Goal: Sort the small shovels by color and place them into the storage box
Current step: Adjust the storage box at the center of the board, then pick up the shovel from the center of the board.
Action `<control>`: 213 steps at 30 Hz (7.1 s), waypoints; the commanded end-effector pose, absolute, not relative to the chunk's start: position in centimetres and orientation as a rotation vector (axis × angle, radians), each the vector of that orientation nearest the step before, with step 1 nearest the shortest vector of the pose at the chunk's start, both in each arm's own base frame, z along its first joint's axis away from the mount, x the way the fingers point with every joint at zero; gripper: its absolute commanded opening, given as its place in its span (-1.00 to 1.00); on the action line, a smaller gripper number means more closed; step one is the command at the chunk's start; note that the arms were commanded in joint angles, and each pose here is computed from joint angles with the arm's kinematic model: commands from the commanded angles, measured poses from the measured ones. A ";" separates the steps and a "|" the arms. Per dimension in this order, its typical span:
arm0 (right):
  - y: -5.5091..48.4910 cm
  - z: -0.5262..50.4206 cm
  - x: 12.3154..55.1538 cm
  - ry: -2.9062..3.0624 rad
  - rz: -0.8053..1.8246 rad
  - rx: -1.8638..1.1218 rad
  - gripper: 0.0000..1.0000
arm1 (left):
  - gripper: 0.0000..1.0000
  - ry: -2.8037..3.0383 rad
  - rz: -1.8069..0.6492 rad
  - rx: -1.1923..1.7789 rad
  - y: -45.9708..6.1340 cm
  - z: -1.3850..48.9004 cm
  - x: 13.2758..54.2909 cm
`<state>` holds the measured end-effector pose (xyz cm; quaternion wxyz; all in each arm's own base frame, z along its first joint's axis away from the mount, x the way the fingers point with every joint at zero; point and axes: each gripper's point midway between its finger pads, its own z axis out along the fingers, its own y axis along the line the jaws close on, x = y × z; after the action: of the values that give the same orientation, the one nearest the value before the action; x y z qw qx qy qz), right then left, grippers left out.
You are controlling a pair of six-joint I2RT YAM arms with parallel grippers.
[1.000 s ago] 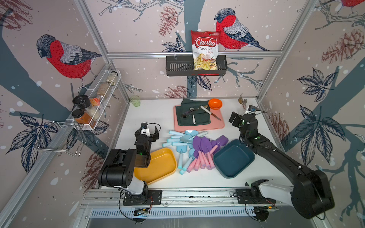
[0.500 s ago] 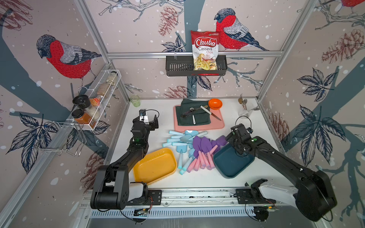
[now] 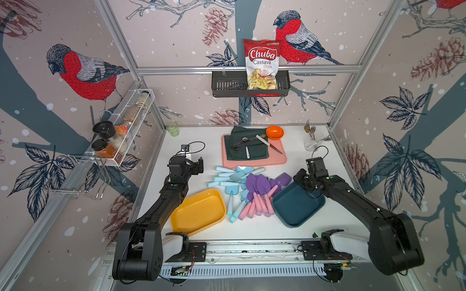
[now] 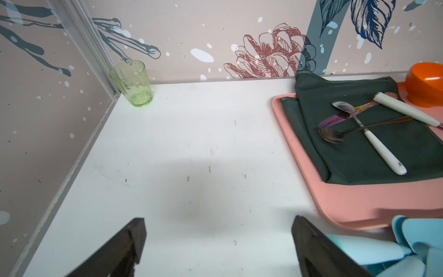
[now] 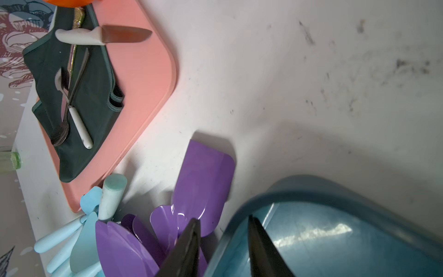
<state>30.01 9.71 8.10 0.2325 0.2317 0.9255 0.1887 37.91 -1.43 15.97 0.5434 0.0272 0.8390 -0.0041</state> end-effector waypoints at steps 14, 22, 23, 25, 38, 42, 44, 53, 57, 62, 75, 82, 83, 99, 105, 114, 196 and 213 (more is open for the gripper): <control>11.1 7.0 31.2 2.772 0.356 -0.251 -0.43 | 0.97 2.012 -0.077 0.236 -3.5 15.6 37.5; 11.3 6.4 32.0 2.774 0.356 -0.466 -0.48 | 0.97 2.016 -0.129 0.302 -4.6 15.0 37.5; 11.3 6.5 32.1 2.765 0.354 -0.490 -0.48 | 0.97 2.019 -0.136 0.320 -4.9 14.9 37.4; 10.9 6.6 32.4 2.763 0.345 -0.489 -0.49 | 0.97 2.021 -0.147 0.340 -5.1 14.8 37.3; 9.2 9.7 32.7 2.739 0.278 -0.252 -0.02 | 0.97 1.998 -0.253 0.366 -7.1 16.6 37.0; 10.0 8.7 30.5 2.763 0.297 -0.190 0.04 | 0.97 1.992 -0.262 0.340 -7.2 17.0 37.1; 10.7 8.9 30.4 2.766 0.267 -0.204 0.04 | 0.96 1.997 -0.269 0.330 -7.2 16.8 37.1; 12.2 7.3 29.2 2.867 0.305 -0.131 -0.08 | 0.97 1.998 -0.275 0.333 -7.4 16.7 37.1; 12.4 7.9 29.4 2.850 0.322 -0.106 -0.17 | 0.96 1.999 -0.291 0.330 -7.6 16.6 37.1; 12.3 8.6 29.2 2.854 0.310 -0.054 -0.14 | 0.97 1.999 -0.313 0.320 -7.9 16.8 36.8; 20.4 13.1 27.9 2.710 0.402 0.247 -0.20 | 0.96 1.961 -0.514 0.364 -10.4 17.8 35.2; 21.8 8.2 25.7 2.784 0.360 0.396 -0.32 | 0.96 1.965 -0.504 0.370 -10.3 17.6 34.9; 21.5 7.9 25.7 2.787 0.334 0.408 -0.34 | 0.96 1.964 -0.505 0.369 -10.3 17.6 34.9; 20.3 4.5 26.1 2.790 0.356 0.486 -0.31 | 0.96 1.962 -0.519 0.368 -10.5 17.4 34.9; 20.0 4.1 26.6 2.793 0.357 0.480 -0.30 | 0.96 1.961 -0.515 0.370 -10.4 17.4 35.1; 20.3 5.3 27.4 2.779 0.331 0.438 -0.29 | 0.96 1.958 -0.509 0.380 -10.5 17.4 35.2; 26.3 18.7 18.7 2.072 1.058 -1.718 -1.00 | 0.10 0.582 -0.259 1.782 -28.0 22.8 25.5; 24.8 21.2 24.5 2.093 0.749 -1.506 -0.13 | -1.00 0.727 -0.331 1.812 -28.5 22.2 25.0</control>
<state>21.51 25.09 20.00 0.1580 -0.5712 0.7395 0.3194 24.88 -28.73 22.38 0.5689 0.7783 0.2430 -0.1075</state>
